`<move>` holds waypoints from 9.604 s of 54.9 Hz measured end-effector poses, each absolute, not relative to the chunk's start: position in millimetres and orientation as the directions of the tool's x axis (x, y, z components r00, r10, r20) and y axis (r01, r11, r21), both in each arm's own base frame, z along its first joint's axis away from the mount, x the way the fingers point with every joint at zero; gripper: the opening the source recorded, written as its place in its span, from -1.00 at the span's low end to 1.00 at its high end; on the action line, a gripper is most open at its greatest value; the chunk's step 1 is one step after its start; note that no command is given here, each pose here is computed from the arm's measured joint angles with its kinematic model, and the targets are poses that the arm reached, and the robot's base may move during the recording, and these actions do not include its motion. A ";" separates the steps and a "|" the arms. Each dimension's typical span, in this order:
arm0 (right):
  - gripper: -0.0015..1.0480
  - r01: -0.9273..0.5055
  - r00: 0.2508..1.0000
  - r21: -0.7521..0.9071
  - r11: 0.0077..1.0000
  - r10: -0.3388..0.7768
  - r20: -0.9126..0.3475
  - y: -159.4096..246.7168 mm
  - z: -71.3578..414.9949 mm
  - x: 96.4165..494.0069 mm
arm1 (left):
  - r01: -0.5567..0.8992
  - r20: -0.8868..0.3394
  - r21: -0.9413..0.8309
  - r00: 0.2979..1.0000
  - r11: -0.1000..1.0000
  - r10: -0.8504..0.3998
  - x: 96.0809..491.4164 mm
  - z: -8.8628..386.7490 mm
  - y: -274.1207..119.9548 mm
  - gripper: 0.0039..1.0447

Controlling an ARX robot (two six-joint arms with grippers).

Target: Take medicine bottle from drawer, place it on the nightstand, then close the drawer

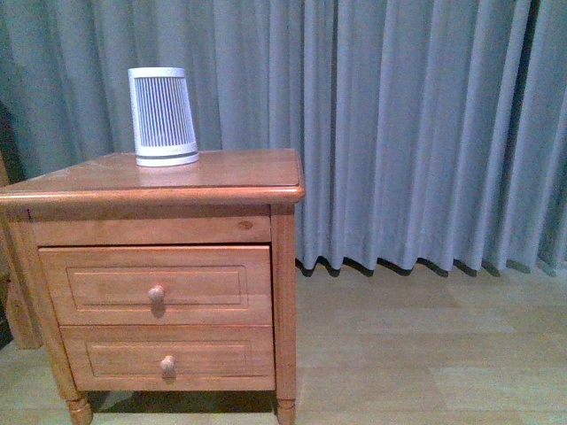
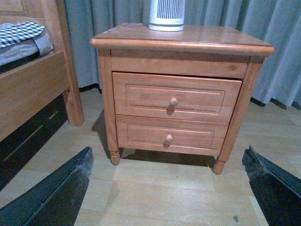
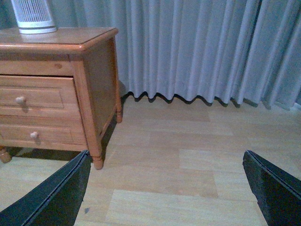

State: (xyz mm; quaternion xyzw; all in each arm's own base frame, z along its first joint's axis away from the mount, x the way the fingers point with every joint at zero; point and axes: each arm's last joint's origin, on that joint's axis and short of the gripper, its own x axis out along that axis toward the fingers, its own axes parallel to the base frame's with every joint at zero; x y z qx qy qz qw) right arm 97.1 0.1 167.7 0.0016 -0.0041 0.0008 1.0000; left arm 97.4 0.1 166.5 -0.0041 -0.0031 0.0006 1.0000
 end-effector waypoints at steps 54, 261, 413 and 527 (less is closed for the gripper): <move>0.87 -0.002 1.000 0.003 1.000 0.002 0.008 0.1 167.6 97.1 | 0.111 -0.420 0.016 0.903 0.994 -0.094 336.7 152.9 -40.0 0.88; 0.87 -0.002 1.000 0.003 1.000 0.002 0.008 0.1 167.6 97.1 | 0.147 -0.412 -0.156 0.889 0.977 -0.199 157.9 200.9 -19.9 0.87; 0.87 0.374 0.716 0.020 0.927 -0.276 -0.641 63.0 107.1 298.0 | 0.001 0.004 -0.007 1.000 1.000 -0.001 97.5 166.3 -0.3 0.88; -0.42 -0.224 0.886 0.355 0.908 0.341 -0.315 94.8 285.1 276.1 | 0.001 0.004 -0.007 1.000 1.000 -0.001 97.5 166.3 -0.3 0.88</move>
